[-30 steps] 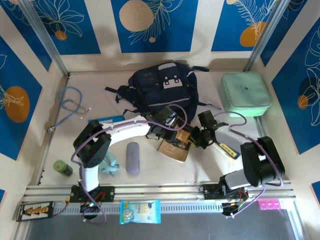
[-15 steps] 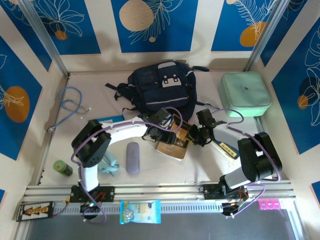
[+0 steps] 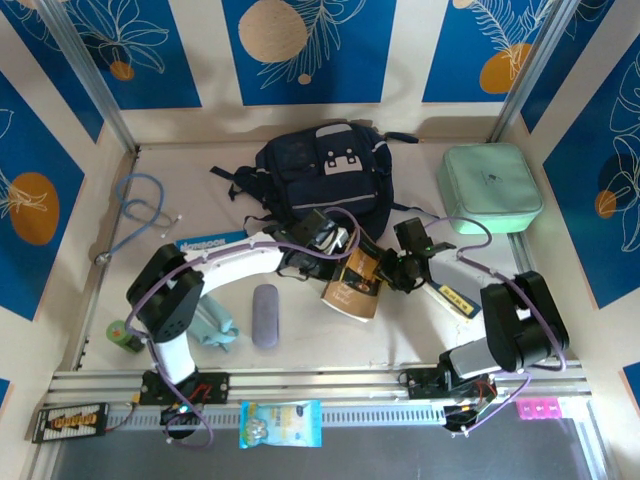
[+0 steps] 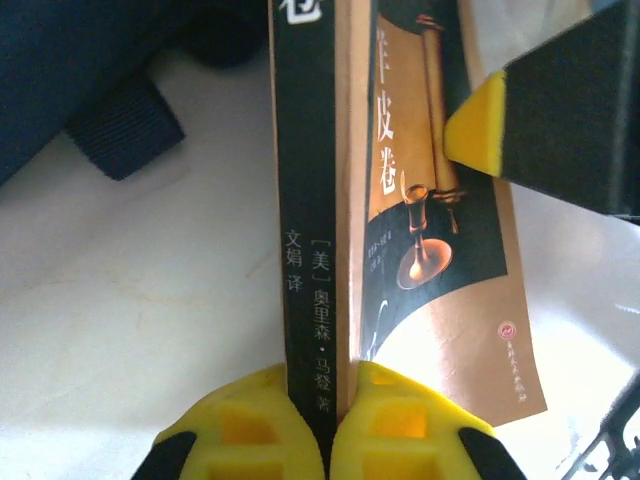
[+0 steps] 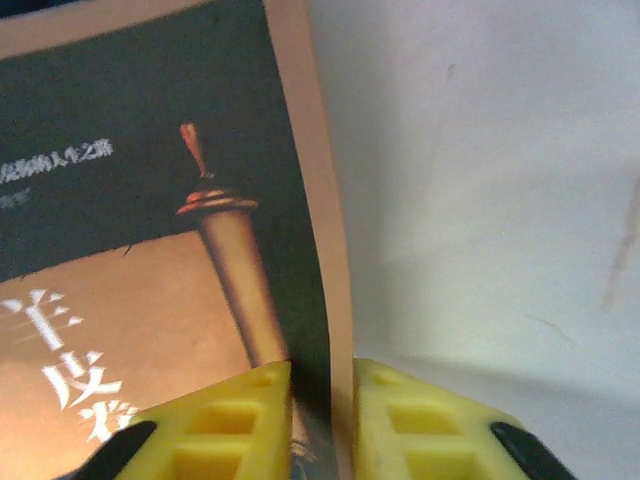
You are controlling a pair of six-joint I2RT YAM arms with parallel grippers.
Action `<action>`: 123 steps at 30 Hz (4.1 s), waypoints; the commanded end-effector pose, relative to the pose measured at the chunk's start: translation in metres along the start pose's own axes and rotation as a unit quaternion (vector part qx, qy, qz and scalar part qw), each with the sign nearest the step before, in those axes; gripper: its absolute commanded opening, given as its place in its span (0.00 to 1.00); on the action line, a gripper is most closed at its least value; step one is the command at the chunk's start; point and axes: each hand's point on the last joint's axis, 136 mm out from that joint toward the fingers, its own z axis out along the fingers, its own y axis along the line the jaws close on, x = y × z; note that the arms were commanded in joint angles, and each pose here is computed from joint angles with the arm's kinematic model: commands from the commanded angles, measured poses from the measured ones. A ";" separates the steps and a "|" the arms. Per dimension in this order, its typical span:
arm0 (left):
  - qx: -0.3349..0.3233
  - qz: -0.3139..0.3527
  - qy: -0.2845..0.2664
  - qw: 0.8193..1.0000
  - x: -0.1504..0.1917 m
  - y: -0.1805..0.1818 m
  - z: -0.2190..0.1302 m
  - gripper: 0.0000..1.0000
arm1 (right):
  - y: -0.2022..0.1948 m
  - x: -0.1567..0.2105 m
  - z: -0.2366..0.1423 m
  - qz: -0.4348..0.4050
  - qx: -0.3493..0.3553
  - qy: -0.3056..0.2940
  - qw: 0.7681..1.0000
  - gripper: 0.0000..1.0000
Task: Pack the student bag
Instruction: Pick up the book from the bottom-center of the table, then pass the book, then move the student bag to the center of the table.
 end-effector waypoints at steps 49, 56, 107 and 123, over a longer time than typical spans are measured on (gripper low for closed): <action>0.180 -0.314 -0.383 0.850 -0.195 0.022 -0.178 0.00 | 0.225 -0.039 -0.109 0.165 -0.531 0.005 0.831 0.97; 0.186 -0.330 -0.397 0.836 -0.193 0.024 -0.185 0.00 | 0.244 -0.058 -0.103 0.200 -0.568 0.005 0.798 0.75; -0.107 -0.005 -0.179 0.978 -0.176 0.118 -0.072 0.87 | 0.101 -0.073 -0.133 0.013 -0.254 -0.172 0.952 0.11; -0.069 -0.079 -0.043 0.994 -0.092 0.145 0.019 0.77 | 0.046 -0.056 -0.092 0.043 -0.152 -0.099 0.982 0.12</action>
